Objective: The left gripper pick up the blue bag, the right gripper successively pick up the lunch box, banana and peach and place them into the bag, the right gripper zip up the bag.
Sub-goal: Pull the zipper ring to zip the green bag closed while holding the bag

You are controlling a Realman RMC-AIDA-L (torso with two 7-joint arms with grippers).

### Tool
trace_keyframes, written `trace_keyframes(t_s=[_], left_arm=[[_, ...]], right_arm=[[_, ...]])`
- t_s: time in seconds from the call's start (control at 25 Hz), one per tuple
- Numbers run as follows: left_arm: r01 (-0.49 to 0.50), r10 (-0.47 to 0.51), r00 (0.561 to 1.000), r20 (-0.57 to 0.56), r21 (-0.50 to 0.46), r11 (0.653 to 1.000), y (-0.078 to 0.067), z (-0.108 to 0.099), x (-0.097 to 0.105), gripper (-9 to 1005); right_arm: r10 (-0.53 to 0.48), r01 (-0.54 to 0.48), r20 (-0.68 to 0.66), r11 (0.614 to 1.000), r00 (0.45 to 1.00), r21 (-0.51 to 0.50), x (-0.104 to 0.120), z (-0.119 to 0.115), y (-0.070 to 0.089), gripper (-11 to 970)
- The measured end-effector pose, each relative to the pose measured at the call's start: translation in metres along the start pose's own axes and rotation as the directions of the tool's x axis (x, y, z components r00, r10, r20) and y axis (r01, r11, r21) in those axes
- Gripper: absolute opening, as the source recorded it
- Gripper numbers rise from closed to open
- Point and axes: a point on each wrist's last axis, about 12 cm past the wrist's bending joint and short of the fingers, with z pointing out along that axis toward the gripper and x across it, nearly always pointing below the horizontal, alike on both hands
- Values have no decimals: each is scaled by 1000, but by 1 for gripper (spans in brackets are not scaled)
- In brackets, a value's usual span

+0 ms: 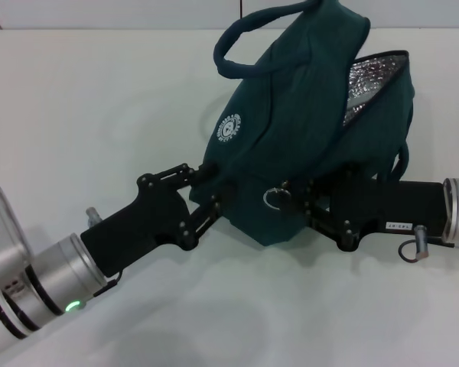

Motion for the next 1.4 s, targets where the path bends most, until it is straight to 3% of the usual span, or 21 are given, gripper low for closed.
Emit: trace_keyframes(t_s=[0.04,0.16,0.36,0.48,0.76,1.4], left_arm=[[-1,1,1000,-2,-6,1000,1,1,0,587],[-3,3,1000,-5,-17,1000,3,2,0,338],[-13,12,1000,-29,-22,1000,8,8,0,141],[-16,16,999,-38,-22,1000,9,11,0,103],[-14,13,998,-56,-29,999,11,15,1,68],[-26,23,997,-71,-41,999,16,21,1,77]], right_arm=[[7,-7,0,1000,1000,0,0,0,0,18],[40,-40,0,999,999,3,0,-1,0,18],[154,-154,-10,988,988,1,-2,-4,-2,18],[193,-193,-15,981,981,-7,-4,-4,-3,18],[161,-161,23,987,987,25,-9,-15,-3,18],[-52,4,235,979,971,202,-25,-35,-10,18]])
